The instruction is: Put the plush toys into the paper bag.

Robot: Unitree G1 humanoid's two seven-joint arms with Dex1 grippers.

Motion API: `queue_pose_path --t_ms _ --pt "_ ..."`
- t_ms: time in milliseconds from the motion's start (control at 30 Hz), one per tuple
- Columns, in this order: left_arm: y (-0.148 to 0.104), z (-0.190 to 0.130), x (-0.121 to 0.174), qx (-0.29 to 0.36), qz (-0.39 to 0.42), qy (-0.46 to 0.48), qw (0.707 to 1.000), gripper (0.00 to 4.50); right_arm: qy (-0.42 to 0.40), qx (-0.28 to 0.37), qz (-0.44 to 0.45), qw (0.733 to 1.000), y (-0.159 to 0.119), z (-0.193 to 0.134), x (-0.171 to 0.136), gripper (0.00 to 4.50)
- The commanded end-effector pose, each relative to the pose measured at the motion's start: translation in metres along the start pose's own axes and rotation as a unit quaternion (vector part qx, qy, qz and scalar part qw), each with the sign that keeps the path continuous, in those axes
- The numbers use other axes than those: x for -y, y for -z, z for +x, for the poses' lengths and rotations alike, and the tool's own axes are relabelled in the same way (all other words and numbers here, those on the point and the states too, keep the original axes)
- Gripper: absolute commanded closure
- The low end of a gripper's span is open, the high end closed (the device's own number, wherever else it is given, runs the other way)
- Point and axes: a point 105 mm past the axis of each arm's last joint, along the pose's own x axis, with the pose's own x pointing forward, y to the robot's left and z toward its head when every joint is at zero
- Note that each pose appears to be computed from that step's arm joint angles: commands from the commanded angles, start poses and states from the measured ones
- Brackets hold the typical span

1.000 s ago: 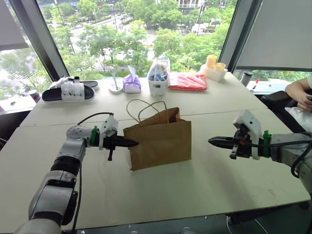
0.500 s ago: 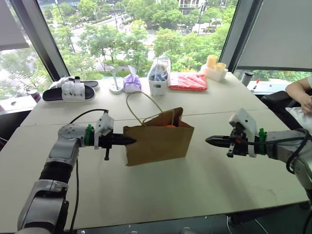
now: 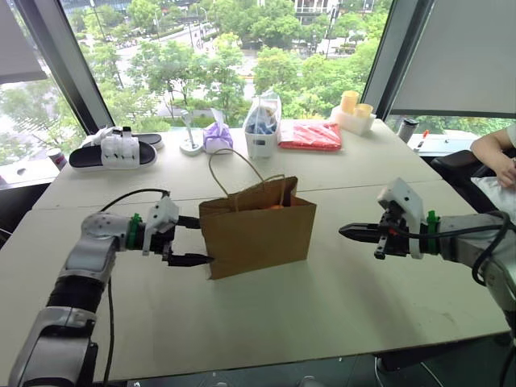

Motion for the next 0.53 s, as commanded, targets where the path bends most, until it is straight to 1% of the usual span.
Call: queue_pose_path --t_ms 33,133,300,400,533 --pt "-0.017 -0.031 0.007 -0.001 0.003 -0.02 1.0 0.02 0.01 0.008 -0.019 1.0 -0.008 -0.008 0.004 4.5" --pt "-0.029 -0.052 0.014 -0.013 -0.012 -0.042 0.999 0.02 0.01 0.008 -0.02 1.0 -0.009 -0.01 0.005 4.5" --pt "-0.063 -0.072 0.023 0.011 -0.03 -0.087 0.996 0.02 -0.005 0.016 -0.037 0.999 -0.022 -0.02 0.001 4.5" --pt "-0.075 -0.071 0.032 0.03 -0.037 -0.109 0.993 0.02 -0.034 0.026 -0.051 0.998 -0.032 -0.022 -0.011 4.5" --pt "-0.077 -0.066 0.045 0.04 -0.051 -0.129 0.99 0.02 -0.059 0.036 -0.058 0.996 -0.041 -0.021 -0.022 4.5"
